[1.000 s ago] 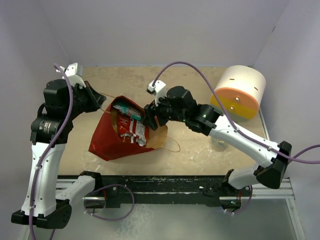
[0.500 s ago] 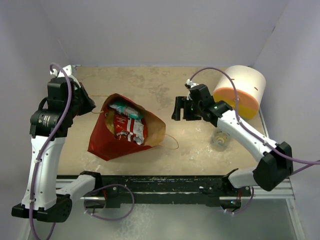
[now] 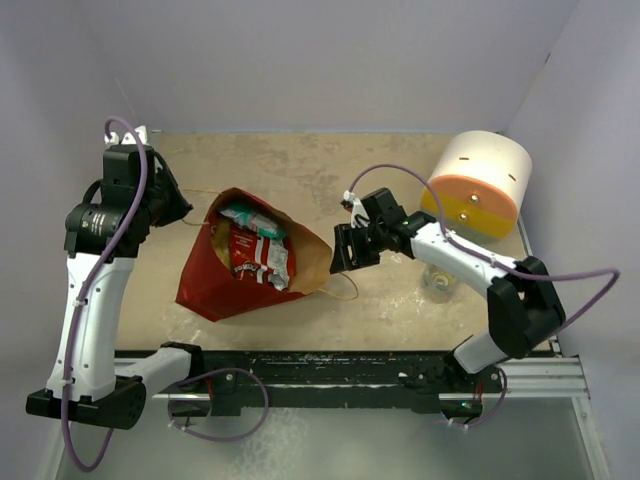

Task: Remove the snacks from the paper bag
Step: Take out the snack from the paper bag.

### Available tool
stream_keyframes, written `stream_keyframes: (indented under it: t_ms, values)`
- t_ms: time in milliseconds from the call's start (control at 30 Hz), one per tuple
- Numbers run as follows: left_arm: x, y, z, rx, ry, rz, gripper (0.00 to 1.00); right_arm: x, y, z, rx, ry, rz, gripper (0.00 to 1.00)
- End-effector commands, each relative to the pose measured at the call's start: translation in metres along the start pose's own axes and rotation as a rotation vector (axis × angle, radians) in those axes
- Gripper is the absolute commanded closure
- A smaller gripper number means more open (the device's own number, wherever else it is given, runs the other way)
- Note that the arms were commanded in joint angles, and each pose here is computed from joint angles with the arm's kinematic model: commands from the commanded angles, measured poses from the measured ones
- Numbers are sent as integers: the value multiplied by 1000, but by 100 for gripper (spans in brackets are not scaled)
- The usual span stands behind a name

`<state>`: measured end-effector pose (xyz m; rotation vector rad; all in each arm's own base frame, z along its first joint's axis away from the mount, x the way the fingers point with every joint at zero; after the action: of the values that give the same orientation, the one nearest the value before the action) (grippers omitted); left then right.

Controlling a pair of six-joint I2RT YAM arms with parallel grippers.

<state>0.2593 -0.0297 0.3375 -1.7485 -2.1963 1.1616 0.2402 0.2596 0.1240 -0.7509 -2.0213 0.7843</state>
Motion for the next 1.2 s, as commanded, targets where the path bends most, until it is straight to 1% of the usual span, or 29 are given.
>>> stream_keyframes:
  t_ms: [0, 33, 67, 167, 233, 267, 433, 567, 667, 767, 867, 933, 967, 1000, 1033, 1067, 1100, 1133, 1167]
  values:
    - [-6, -12, -13, -51, -33, 27, 100, -19, 20, 4, 49, -31, 45, 48]
    - [-5, -13, -12, -52, -38, 27, 100, -17, 23, 4, 64, -31, 27, 55]
    - [-5, -13, -11, -48, -40, 26, 100, -12, 24, 3, 72, -31, 4, 61]
    - [-8, -16, -9, -48, -45, 54, 100, 16, 21, -1, 71, -63, -93, 87]
    - [-10, -19, -10, -57, -40, 73, 100, 37, 17, -4, 65, -107, -142, 99]
    - [-9, -22, -12, -65, -40, 75, 100, 51, 12, -7, 62, -137, -162, 100]
    - [0, -38, -15, -115, -25, 63, 100, 133, -21, -33, -37, -297, -283, 100]
    - [12, -56, -36, -235, -13, 14, 94, 173, -39, -66, -133, -332, -341, 100]
    - [13, -58, -48, -284, -19, -9, 94, 181, -31, -77, -132, -329, -345, 100]
    - [0, -50, -44, -247, -30, 51, 98, 178, -19, -71, -64, -330, -335, 100]
    - [-19, -46, -37, -209, -37, 158, 100, 173, -21, -61, -57, -340, -318, 98]
    - [-20, -45, -33, -202, -56, 177, 100, 166, -27, -55, -63, -344, -289, 97]
    - [-19, -45, -31, -202, -63, 175, 100, 162, -31, -45, -32, -337, -285, 96]
    - [-18, -45, -29, -197, -67, 170, 100, 159, -35, -43, -33, -320, -271, 95]
    - [-16, -44, -28, -191, -70, 162, 100, 153, -38, -42, -49, -312, -235, 92]
    - [-14, -43, -26, -184, -71, 151, 100, 145, -40, -42, -61, -304, -190, 84]
    - [-12, -43, -24, -178, -71, 141, 100, 136, -45, -42, -71, -295, -137, 73]
    - [-10, -43, -23, -173, -71, 131, 100, 123, -47, -41, -73, -279, -65, 63]
    - [-9, -43, -22, -168, -69, 124, 100, 117, -50, -42, -79, -267, -39, 53]
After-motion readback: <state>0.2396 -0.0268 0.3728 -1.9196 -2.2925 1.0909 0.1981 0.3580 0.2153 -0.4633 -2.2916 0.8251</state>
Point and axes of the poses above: each gripper's point midway between its finger pads, its own y axis out along the fingers, its own x axis along the line the jaws close on, z = x × y, the point moved 1 cm from there along -y, back along the fingers, and after that the axes turned 6 degrees about -y, right-handed, at the moved point
